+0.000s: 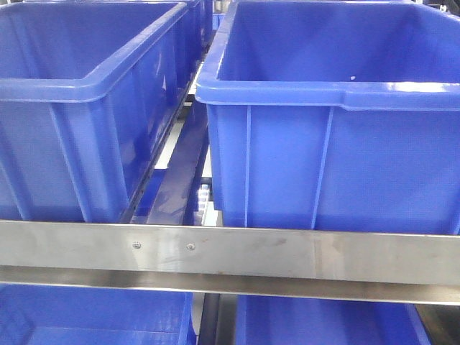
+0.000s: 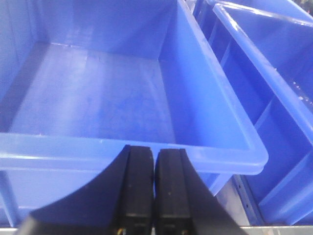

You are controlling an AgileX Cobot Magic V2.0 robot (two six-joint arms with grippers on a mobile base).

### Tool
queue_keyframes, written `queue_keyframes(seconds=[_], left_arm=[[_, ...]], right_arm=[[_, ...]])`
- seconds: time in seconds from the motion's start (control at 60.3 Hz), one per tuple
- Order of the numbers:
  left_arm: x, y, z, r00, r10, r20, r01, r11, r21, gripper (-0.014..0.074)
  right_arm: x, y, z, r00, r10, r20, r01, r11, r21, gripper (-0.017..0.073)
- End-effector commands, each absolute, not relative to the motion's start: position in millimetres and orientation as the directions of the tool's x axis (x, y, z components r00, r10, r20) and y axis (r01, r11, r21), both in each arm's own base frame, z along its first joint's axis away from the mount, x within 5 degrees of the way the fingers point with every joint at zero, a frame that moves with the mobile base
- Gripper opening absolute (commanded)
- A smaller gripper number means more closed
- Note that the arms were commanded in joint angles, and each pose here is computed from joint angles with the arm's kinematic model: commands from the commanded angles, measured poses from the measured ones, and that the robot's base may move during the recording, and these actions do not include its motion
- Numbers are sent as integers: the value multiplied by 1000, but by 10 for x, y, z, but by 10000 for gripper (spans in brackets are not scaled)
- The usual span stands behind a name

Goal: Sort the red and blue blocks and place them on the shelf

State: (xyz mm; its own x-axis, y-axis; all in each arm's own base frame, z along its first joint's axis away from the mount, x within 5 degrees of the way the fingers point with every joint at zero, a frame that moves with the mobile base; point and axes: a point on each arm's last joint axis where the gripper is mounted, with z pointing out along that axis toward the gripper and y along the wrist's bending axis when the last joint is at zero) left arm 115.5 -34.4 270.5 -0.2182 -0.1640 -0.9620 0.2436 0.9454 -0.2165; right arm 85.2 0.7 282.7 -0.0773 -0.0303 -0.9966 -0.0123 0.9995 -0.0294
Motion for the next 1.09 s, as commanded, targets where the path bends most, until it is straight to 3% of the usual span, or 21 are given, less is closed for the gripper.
queue_keyframes(seconds=[0.0,0.614,1.078], left_arm=[[1170,-348,2885,-112,-194,-975,267,939,-217,132],[1170,-348,2885,-112,-194,-975,267,939,-217,132],[1170,-348,2885,-112,-194,-975,267,939,-217,132]], right_arm=[[844,17,2995,27,-28,-999,-21,999,-29,48],[760,14,2997,71,-25,-997,-19,999,-27,50],[536,9,2299,86,5,-996,-24,1000,3,50]])
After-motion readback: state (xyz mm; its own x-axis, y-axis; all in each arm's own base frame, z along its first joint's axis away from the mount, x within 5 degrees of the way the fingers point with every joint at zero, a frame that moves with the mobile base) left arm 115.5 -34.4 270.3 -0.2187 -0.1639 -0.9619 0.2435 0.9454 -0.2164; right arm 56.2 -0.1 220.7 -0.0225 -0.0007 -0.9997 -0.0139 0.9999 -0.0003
